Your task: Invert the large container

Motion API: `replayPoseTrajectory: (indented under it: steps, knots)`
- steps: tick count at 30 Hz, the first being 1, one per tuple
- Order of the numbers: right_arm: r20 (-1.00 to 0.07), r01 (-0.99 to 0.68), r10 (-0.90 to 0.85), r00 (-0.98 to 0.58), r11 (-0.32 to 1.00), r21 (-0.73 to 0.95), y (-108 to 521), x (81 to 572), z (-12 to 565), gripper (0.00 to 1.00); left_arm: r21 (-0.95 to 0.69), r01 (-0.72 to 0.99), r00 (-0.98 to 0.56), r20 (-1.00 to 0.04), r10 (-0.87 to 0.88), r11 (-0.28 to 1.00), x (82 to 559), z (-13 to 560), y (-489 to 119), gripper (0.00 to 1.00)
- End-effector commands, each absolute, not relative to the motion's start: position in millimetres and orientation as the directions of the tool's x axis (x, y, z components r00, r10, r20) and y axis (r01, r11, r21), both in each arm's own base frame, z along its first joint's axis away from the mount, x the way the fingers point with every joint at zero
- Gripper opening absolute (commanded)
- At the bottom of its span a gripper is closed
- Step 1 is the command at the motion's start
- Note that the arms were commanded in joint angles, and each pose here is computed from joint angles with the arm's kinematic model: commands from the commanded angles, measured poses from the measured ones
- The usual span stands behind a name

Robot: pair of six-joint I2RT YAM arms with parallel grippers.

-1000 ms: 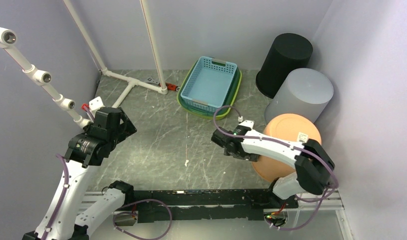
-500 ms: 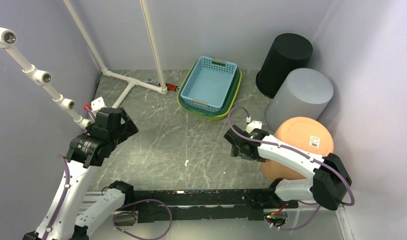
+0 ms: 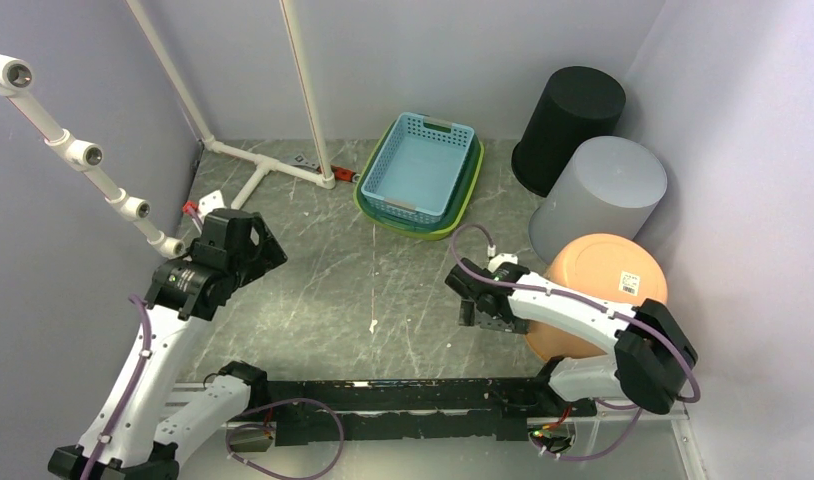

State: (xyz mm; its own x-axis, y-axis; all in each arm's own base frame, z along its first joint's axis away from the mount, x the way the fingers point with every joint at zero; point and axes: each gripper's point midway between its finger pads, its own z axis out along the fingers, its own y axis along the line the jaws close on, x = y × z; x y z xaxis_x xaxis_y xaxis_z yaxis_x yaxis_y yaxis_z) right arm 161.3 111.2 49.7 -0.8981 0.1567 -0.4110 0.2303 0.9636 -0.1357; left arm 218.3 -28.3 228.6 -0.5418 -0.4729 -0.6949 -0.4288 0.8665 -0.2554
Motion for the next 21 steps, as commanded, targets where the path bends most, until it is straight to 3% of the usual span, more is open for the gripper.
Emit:
replayPoseTrajectory:
  steps: [1,21]
  knots:
    - [-0.420,0.313,0.201,-0.885,0.925,-0.217,86,149,44,1.00,-0.291,-0.372,-0.558,-0.689,-0.463,0.881,229,230,-42,0.92]
    - [-0.463,0.506,0.447,-0.765,0.863,-0.004,50,182,70,1.00,-0.341,-0.257,-0.655,-0.626,-0.422,0.904,239,220,-74,0.93]
